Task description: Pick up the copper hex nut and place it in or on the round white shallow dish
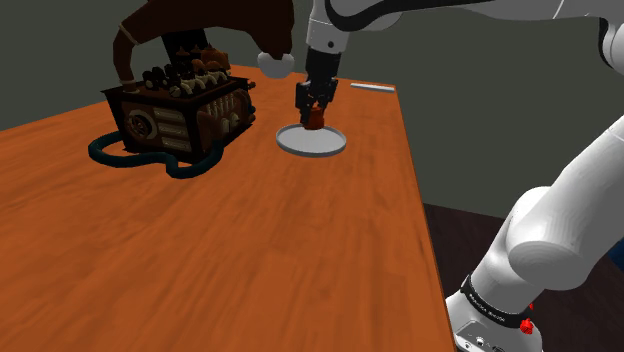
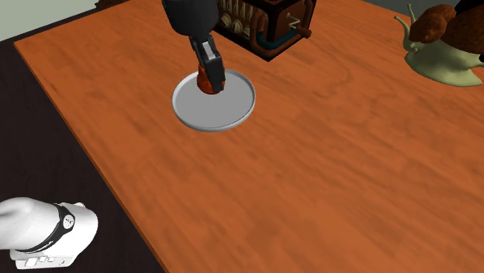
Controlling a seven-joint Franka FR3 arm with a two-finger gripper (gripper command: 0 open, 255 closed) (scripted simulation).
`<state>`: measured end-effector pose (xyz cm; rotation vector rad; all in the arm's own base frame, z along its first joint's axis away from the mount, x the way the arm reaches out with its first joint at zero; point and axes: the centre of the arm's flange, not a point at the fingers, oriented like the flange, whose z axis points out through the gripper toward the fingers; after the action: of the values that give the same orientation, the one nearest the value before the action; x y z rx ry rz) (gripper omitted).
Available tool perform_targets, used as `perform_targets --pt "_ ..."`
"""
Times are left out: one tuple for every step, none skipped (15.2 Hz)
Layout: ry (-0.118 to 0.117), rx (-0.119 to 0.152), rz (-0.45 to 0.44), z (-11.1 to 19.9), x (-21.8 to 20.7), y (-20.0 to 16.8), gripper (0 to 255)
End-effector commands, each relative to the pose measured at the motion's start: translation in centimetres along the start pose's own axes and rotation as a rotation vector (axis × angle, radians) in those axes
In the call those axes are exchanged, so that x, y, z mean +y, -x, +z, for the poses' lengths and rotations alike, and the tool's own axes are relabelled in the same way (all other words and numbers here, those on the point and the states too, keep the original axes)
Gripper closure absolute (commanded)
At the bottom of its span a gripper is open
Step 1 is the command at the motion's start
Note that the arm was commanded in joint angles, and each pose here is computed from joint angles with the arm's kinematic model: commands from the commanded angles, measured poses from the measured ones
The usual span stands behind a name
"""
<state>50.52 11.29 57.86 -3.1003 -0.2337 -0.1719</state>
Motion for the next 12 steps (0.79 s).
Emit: perform_targets --pt "0.0 0.001 0.0 0.74 -0.1 0.1 255" --pt "0.0 0.001 0.0 0.74 -0.1 0.1 255" --pt "0.0 0.001 0.0 0.74 -0.1 0.1 255" --pt "0.0 0.001 0.0 0.74 -0.1 0.1 255" --pt "0.0 0.001 0.0 0.74 -0.1 0.1 255" --pt "0.0 0.001 0.0 0.74 -0.1 0.1 255" --pt "0.0 0.001 0.0 0.74 -0.1 0.1 255" --pt "0.0 0.001 0.0 0.74 -0.1 0.1 255" --pt "0.0 0.001 0.0 0.74 -0.1 0.1 0" --pt "0.0 0.001 0.0 0.74 -0.1 0.1 0" --pt "0.0 0.001 0.0 0.74 -0.1 0.1 0" --pt "0.0 0.001 0.0 0.74 -0.1 0.1 0"
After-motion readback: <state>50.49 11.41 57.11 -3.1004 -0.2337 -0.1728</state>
